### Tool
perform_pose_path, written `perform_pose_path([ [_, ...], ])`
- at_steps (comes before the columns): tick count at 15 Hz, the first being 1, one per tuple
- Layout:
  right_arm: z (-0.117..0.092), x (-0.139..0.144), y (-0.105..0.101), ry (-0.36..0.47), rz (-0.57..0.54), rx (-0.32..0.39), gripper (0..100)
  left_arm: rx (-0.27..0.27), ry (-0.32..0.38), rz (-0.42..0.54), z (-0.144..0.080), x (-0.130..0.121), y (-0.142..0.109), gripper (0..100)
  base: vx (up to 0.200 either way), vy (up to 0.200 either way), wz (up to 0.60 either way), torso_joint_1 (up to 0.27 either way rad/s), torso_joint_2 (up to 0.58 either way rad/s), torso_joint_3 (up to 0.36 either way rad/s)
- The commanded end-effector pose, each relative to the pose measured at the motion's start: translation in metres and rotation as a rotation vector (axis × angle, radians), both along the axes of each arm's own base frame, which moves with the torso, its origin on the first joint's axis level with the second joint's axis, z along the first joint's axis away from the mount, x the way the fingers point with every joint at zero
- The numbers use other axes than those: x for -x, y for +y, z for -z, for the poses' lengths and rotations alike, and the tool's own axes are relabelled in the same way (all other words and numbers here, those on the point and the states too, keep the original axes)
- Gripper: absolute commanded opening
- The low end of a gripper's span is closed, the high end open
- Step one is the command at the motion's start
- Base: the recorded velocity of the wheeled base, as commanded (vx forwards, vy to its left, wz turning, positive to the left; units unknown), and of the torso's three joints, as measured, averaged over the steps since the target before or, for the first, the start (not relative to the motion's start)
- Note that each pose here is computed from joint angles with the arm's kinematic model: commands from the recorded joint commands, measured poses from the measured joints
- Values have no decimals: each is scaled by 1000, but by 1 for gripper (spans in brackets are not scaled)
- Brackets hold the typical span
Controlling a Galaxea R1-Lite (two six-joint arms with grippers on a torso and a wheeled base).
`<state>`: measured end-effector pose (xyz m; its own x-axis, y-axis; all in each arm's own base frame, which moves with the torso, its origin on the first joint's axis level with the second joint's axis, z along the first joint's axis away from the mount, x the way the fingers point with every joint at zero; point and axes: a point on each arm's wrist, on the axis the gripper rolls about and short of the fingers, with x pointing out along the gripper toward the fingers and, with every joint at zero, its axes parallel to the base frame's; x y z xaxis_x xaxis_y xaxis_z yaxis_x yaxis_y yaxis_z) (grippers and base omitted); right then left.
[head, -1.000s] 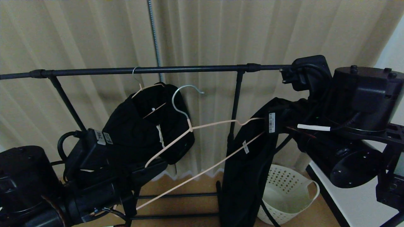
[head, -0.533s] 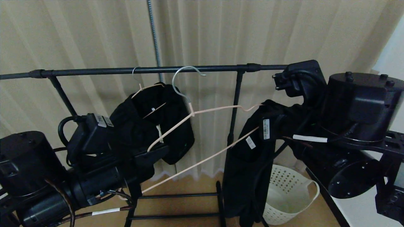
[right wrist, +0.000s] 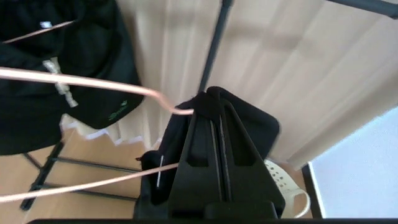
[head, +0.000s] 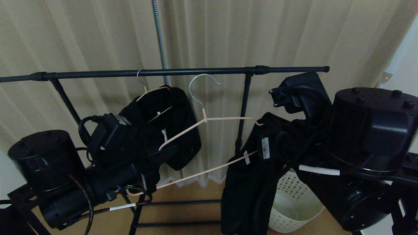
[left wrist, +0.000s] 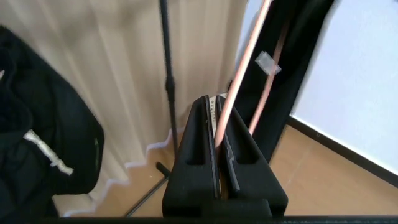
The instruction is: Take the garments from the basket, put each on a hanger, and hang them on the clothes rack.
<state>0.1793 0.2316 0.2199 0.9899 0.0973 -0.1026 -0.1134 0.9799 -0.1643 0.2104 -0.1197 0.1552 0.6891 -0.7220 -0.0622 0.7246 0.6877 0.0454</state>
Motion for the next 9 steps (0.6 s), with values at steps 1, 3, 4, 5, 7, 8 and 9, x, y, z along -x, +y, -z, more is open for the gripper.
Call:
perform_pose_path([
  [1, 1, 4, 4, 2, -20, 1, 0, -8, 15, 5, 4, -3, -3, 0, 0, 0, 0, 0, 0, 0],
  [3, 5, 7, 11, 7, -40, -2, 0, -16, 28, 37, 8, -2, -10, 0, 0, 0, 0, 0, 0, 0],
  [4, 5, 7, 11, 7, -40, -2, 0, -16, 28, 37, 8, -2, -10, 0, 0, 0, 0, 0, 0, 0],
  [5, 5, 11, 14, 1, -56, -10, 0, -19, 29, 36, 10, -6, -13, 0, 0, 0, 0, 0, 0, 0],
  [7, 5, 15, 17, 0, -74, -14, 0, -20, 33, 37, 11, -7, -14, 0, 0, 0, 0, 0, 0, 0],
  [8, 4, 17, 18, -5, -83, -23, 0, -23, 36, 40, 12, -7, -14, 0, 0, 0, 0, 0, 0, 0],
  [9, 5, 20, 22, -10, -97, -31, 0, -24, 37, 45, 12, -7, -16, 0, 0, 0, 0, 0, 0, 0],
])
